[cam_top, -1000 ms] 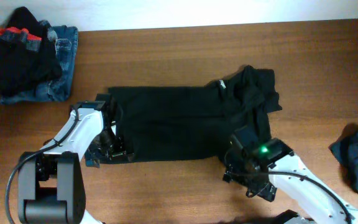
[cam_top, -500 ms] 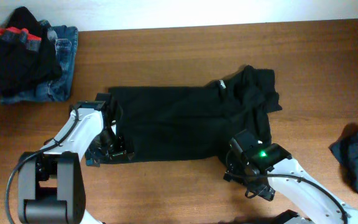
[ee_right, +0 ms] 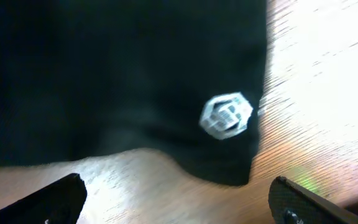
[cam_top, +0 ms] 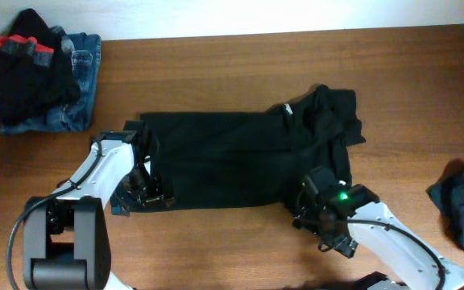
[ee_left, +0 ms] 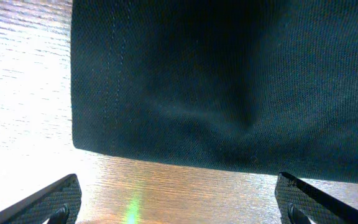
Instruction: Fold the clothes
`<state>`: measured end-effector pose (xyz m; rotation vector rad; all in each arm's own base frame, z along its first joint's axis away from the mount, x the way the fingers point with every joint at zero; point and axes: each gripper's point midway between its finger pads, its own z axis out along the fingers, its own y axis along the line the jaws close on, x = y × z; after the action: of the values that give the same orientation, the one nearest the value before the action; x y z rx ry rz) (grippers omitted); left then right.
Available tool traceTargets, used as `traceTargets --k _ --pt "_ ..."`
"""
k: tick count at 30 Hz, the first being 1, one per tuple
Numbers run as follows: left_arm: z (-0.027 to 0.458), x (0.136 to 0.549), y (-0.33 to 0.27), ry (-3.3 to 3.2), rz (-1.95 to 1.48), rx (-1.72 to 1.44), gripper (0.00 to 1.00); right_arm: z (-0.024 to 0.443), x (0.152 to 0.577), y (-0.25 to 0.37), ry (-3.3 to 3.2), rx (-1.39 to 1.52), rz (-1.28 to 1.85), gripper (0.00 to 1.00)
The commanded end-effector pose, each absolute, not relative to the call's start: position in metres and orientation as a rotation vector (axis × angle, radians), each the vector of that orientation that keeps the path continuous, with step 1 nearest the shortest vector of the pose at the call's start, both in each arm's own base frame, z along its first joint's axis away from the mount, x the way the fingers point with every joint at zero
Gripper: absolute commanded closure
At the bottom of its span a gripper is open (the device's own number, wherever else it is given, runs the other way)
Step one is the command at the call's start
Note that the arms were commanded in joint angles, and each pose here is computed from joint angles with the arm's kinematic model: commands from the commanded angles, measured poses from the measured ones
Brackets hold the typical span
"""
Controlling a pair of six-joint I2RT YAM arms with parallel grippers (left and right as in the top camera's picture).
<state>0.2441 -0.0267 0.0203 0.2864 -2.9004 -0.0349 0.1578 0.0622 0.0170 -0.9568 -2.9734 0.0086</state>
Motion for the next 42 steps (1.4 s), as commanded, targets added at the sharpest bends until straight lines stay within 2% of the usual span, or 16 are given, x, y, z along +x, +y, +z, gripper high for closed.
traceTargets --k 1,13,15,17,21,24,26,29,32,38,42 --pt "0.024 0.245 -0.029 -2.917 -0.016 0.306 0.01 0.010 0.154 0.045 -2.942 -1.010 0.057 0.01" --pt "0.024 0.248 -0.029 -2.931 -0.012 0.307 0.01 0.005 0.161 0.046 -2.951 -0.945 -0.006 0.00" --pt "0.024 0.248 -0.029 -2.931 -0.012 0.307 0.01 0.002 0.160 0.045 -2.939 -0.941 0.006 0.11" --pt "0.024 0.248 -0.029 -2.931 -0.011 0.307 0.01 0.000 0.159 0.046 -2.927 -0.939 0.008 0.25" --pt "0.024 0.248 -0.029 -2.931 -0.012 0.307 0.01 -0.003 0.159 0.048 -2.914 -0.935 0.004 0.33" --pt "0.024 0.248 -0.029 -2.931 -0.012 0.307 0.01 -0.004 0.159 0.048 -2.909 -0.935 0.007 0.45" --pt "0.024 0.248 -0.029 -2.931 -0.011 0.307 0.01 -0.004 0.159 0.047 -2.909 -0.935 0.008 0.56" --pt "0.024 0.248 -0.029 -2.930 -0.012 0.307 0.01 -0.004 0.159 0.047 -2.909 -0.935 0.008 0.79" --pt "0.024 0.248 -0.029 -2.930 -0.012 0.307 0.01 -0.004 0.159 0.048 -2.908 -0.935 0.007 0.96" --pt "0.024 0.248 -0.029 -2.931 -0.012 0.307 0.01 0.008 0.163 0.049 -2.902 -0.932 0.010 0.96" --pt "0.024 0.248 -0.029 -2.931 -0.012 0.307 0.01 0.032 0.180 0.054 -2.949 -0.839 -0.022 0.96"
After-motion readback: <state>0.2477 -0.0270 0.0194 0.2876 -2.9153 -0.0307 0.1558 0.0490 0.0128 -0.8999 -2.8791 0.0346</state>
